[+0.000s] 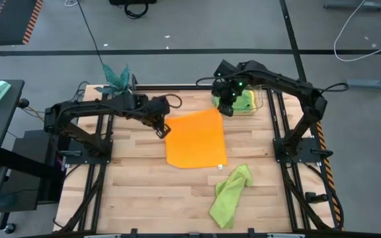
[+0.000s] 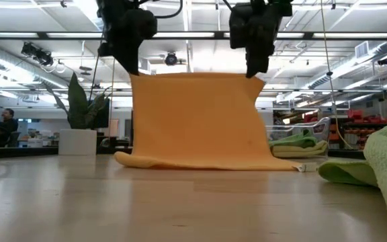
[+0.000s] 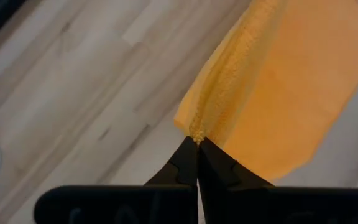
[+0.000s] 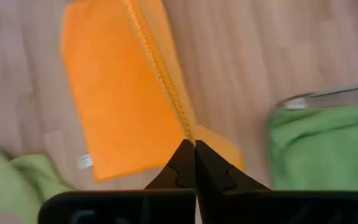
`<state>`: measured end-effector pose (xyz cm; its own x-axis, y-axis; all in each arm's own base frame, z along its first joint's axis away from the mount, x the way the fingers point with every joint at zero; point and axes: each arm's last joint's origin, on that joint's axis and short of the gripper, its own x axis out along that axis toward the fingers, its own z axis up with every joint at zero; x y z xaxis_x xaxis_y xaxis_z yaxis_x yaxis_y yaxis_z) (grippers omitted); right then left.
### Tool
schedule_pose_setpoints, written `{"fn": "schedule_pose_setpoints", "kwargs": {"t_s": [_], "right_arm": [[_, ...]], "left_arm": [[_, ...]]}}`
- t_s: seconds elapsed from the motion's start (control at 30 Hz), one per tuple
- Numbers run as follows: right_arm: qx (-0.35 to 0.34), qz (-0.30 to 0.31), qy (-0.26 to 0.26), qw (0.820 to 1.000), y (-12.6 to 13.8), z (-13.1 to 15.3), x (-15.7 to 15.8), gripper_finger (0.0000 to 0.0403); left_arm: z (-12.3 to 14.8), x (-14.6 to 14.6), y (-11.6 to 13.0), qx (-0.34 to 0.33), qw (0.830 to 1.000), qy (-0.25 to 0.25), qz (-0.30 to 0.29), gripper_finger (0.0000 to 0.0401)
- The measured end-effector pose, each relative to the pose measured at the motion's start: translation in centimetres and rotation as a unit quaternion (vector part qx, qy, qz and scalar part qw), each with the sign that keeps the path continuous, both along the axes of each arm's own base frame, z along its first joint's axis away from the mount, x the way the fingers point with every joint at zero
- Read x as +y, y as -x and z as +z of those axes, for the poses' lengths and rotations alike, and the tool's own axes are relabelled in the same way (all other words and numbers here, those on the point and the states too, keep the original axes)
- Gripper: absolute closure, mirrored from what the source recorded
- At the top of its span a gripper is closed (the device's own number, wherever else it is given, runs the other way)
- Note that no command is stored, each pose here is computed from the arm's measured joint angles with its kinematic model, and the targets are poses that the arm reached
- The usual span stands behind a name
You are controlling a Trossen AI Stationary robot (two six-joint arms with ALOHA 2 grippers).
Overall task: Fold microfiber towels
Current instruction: Fold the orange towel
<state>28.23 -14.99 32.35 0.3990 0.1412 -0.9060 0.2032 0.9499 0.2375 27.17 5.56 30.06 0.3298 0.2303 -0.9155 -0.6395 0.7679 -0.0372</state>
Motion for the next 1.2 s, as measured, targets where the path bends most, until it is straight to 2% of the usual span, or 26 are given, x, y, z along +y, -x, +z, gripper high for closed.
{"fn": "schedule_pose_setpoints", "kwargs": {"t_s": [0.17, 0.37, 0.57, 0.77, 0.93, 1.2], "right_arm": [[-0.009, 0.043, -0.017, 0.999, -1.5, -0.5, 3.0, 0.0403], [0.016, 0.067, -0.048, 0.996, -1.4, -4.7, 6.4, 0.0403], [0.008, 0.055, -0.053, 0.997, 0.4, -7.7, 9.1, 0.0403], [-0.011, 0.023, -0.071, 0.997, 2.5, -9.9, 10.9, 0.0403], [0.002, 0.010, -0.085, 0.996, 3.3, -12.7, 12.1, 0.0403], [-0.013, 0.013, -0.103, 0.995, 3.0, -14.8, 13.8, 0.0403]], "left_arm": [[-1.2, -2.0, -0.5, -0.002, 1.000, 0.012, -0.007, 0.0396], [-4.8, -4.1, -0.3, 0.006, 0.999, 0.037, 0.002, 0.0396], [-6.2, -5.5, -0.7, -0.029, 0.998, 0.061, 0.003, 0.0397], [-6.2, -6.2, -1.3, -0.061, 0.996, 0.070, 0.002, 0.0396], [-6.6, -6.5, -2.4, -0.097, 0.989, 0.108, -0.016, 0.0397], [-9.6, -7.6, -3.6, -0.045, 0.987, 0.153, -0.024, 0.0397]]}}
